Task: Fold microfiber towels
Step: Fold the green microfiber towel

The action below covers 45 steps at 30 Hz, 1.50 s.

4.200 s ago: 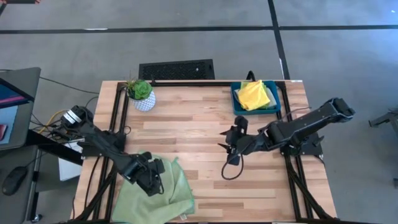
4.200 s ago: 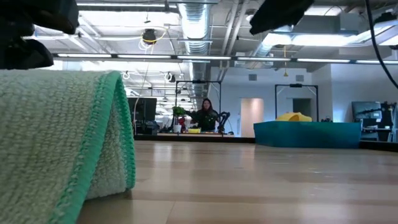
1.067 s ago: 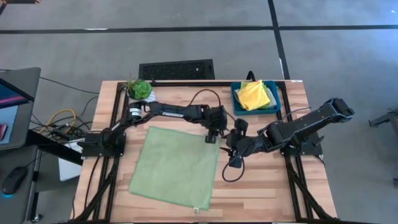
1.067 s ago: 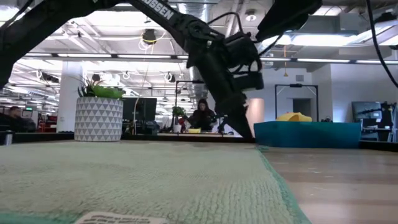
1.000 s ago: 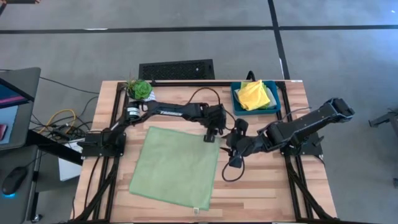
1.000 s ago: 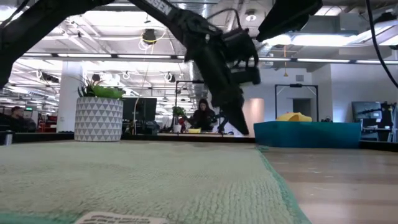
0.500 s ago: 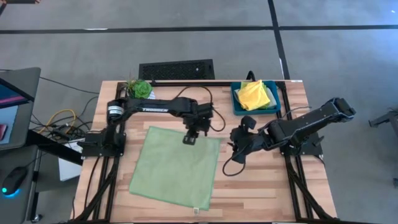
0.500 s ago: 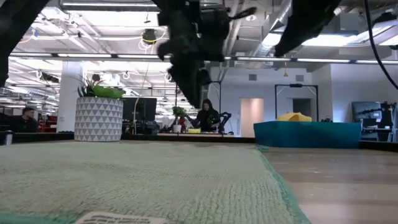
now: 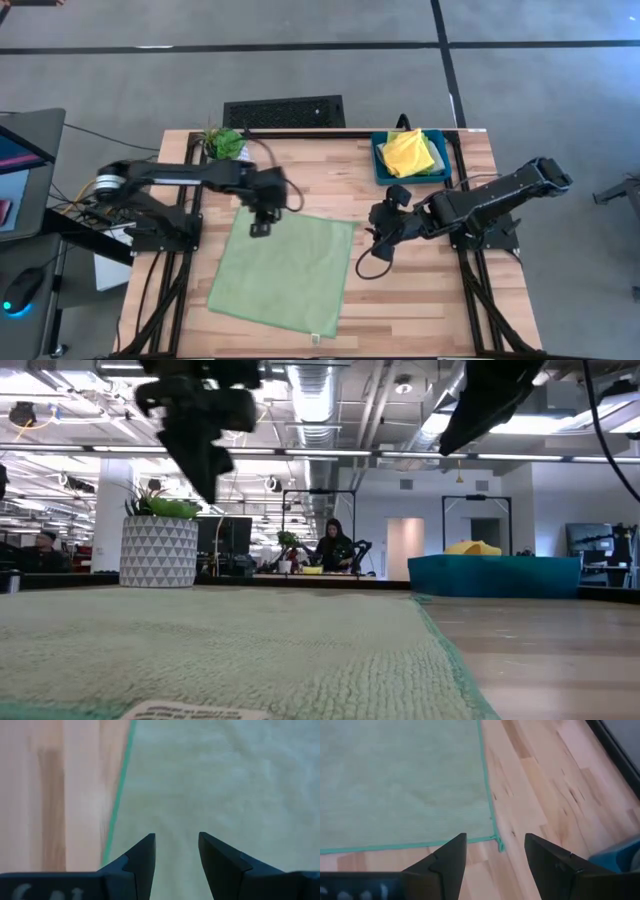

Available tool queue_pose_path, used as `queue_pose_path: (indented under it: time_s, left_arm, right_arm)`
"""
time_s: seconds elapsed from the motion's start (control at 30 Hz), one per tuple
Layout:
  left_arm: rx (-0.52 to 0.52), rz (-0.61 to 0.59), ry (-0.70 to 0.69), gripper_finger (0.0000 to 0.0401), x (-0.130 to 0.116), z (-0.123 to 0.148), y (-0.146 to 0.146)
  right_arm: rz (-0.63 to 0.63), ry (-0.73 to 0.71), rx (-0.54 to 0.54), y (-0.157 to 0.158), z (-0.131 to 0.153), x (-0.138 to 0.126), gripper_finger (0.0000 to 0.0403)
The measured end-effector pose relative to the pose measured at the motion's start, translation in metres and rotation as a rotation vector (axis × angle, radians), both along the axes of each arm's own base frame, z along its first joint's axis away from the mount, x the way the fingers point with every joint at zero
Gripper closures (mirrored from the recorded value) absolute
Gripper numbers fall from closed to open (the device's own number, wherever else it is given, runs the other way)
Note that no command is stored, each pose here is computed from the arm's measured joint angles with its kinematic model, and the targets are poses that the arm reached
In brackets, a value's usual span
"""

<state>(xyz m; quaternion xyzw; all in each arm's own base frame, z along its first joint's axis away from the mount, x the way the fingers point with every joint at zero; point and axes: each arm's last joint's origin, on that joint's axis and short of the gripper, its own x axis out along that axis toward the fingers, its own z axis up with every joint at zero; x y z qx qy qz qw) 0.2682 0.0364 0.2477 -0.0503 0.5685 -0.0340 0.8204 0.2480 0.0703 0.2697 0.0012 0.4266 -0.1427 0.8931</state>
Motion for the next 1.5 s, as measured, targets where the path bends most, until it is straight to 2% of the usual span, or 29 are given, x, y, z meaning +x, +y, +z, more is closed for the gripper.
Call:
queue_pose_path:
  time_s: [0.13, 0.23, 0.37, 0.47, 0.6, 0.7, 0.93, 1.07, 1.33, 1.5]
  left_arm:
    - [0.007, 0.179, -0.014, 0.026, -0.036, -0.003, 0.0]
    - [-0.002, 0.327, -0.01, 0.026, -0.058, -0.009, 0.004]
    - [-0.039, 0.485, 0.008, 0.026, -0.077, -0.02, 0.012]
    - [-0.046, 0.54, 0.023, 0.026, -0.085, -0.027, 0.017]
    - [-0.042, 0.555, 0.041, 0.026, -0.089, -0.032, 0.021]
    - [-0.038, 0.549, 0.036, 0.026, -0.089, -0.032, 0.023]
    - [-0.027, 0.525, 0.01, 0.026, -0.086, -0.031, 0.023]
    - [-0.022, 0.516, -0.008, 0.026, -0.085, -0.031, 0.024]
    - [-0.022, 0.516, -0.014, 0.026, -0.084, -0.031, 0.024]
    - [-0.022, 0.516, -0.015, 0.026, -0.084, -0.031, 0.024]
  right_arm:
    - [0.006, 0.002, -0.006, -0.002, 0.0, 0.001, 0.0178]
    - [-0.048, 0.005, 0.012, -0.01, -0.003, 0.006, 0.0178]
    - [-0.113, 0.043, 0.143, -0.032, -0.01, 0.015, 0.0178]
    - [-0.14, 0.084, 0.214, -0.048, -0.019, 0.024, 0.0178]
    - [-0.128, 0.18, 0.254, -0.066, -0.039, 0.034, 0.0178]
    - [-0.091, 0.233, 0.223, -0.076, -0.054, 0.043, 0.0178]
    - [0.173, 0.407, 0.088, -0.073, -0.094, 0.059, 0.0178]
    - [0.235, 0.448, 0.061, -0.072, -0.107, 0.064, 0.0178]
    - [0.32, 0.436, 0.045, -0.072, -0.106, 0.065, 0.0185]
    - [0.372, 0.471, 0.059, -0.071, -0.125, 0.072, 0.0203]
